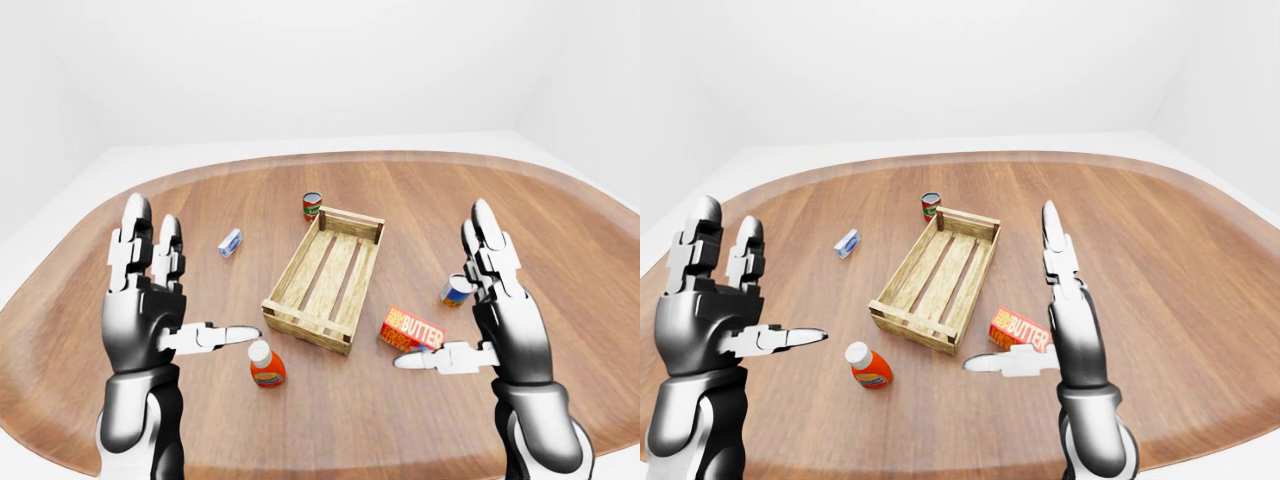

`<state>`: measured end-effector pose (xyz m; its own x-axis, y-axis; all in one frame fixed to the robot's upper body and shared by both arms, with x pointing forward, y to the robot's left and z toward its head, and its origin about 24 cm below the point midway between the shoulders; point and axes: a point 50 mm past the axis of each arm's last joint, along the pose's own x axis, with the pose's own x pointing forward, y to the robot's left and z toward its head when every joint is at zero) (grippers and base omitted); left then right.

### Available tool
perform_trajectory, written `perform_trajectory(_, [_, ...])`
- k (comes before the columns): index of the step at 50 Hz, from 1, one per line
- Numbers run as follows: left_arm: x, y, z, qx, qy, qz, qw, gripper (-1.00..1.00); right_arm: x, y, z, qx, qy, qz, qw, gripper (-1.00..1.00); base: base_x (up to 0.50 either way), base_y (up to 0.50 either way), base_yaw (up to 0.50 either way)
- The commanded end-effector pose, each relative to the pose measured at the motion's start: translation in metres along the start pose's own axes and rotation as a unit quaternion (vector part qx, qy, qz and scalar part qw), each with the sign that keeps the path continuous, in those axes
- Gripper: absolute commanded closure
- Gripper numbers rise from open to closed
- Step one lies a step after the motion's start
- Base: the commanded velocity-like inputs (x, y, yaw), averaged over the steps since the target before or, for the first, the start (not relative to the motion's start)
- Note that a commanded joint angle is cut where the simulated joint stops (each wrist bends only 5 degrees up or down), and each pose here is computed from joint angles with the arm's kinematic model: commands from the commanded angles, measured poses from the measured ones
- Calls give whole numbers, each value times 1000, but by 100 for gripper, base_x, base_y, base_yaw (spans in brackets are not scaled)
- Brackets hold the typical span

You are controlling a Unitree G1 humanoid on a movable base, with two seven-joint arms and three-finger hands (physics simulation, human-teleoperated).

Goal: Pick up the butter and put it in the tray.

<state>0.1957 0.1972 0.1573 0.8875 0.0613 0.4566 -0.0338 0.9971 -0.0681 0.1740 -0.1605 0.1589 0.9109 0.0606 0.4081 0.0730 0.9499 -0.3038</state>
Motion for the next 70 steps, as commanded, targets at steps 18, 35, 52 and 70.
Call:
perform_trajectory(18, [2, 1, -1, 0, 1, 5, 1000, -100, -16, -21, -53, -217, 199, 176, 939, -100, 0, 0, 0])
perform_trajectory(35, [2, 1, -4, 2, 7, 6, 1000, -100, -20, -33, -84, -195, 256, 158, 933, -100, 0, 0, 0])
perform_trajectory(52, [2, 1, -4, 2, 7, 7, 1000, -100, -2, -19, -114, -210, 278, 210, 914, -100, 0, 0, 0])
perform_trajectory(70, [2, 2, -2, 3, 2, 9, 1000, -100, 11, -20, -164, -170, 337, 224, 899, -100, 0, 0, 0])
